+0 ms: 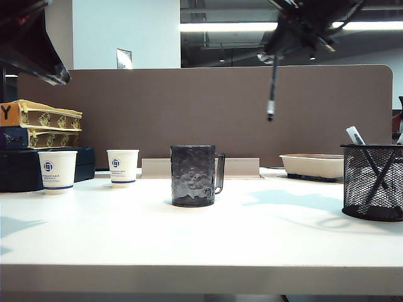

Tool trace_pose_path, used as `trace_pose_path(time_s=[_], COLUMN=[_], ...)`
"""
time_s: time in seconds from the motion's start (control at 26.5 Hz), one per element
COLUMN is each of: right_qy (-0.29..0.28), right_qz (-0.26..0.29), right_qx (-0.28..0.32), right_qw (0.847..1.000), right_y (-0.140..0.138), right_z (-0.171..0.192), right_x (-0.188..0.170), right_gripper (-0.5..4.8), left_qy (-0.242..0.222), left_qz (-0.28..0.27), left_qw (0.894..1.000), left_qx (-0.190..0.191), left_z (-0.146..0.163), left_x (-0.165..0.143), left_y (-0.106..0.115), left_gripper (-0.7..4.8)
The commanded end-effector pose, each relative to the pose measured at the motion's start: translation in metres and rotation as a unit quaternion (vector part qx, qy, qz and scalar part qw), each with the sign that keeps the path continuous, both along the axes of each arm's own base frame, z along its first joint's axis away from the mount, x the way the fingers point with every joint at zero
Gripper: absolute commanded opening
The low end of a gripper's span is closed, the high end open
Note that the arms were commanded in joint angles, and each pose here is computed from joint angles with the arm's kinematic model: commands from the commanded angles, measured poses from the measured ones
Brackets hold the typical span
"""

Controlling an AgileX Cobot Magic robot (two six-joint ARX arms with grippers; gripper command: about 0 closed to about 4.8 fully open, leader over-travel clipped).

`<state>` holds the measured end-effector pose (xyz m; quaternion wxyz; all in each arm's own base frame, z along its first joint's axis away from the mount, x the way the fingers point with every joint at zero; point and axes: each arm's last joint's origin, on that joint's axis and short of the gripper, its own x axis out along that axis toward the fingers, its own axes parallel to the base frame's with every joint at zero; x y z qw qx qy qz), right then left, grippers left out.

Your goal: Pick up one pen and put it in the pen container.

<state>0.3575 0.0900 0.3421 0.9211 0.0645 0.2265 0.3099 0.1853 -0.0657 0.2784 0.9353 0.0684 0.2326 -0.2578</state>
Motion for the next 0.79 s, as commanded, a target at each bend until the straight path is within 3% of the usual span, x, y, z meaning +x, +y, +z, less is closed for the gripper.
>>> trace_pose_path(time_s=[0.04, 0.23, 0.41, 0.79], right_qy=[-0.014, -0.019, -0.036, -0.015], right_qz=[-0.019, -0.064, -0.081, -0.112], right_qx=[-0.004, -0.022, -0.054, -0.101], right_qw=[1.0, 0.997, 0.995, 0.988], right_y=[-0.012, -0.04, -0.046, -0.053], right_z=[0.012, 0.028, 0.041, 0.015], right_x=[-0.006, -0.022, -0.039, -0.068], right_gripper=[0.21, 0.21, 0.21, 0.36], left_qy=[-0.007, -0.009, 0.004, -0.015], left_qz=[0.009, 0.018, 0.023, 0.026], left_qw=[1.0, 1.0, 1.0, 1.0], left_qx=[0.003, 0.005, -0.001, -0.008], left_z=[0.004, 0.005, -0.001, 0.0], left_x=[-0.005, -0.009, -0.01, -0.033], left_y=[0.002, 0.004, 0.004, 0.012], left_gripper=[0.48, 0.48, 0.48, 0.48])
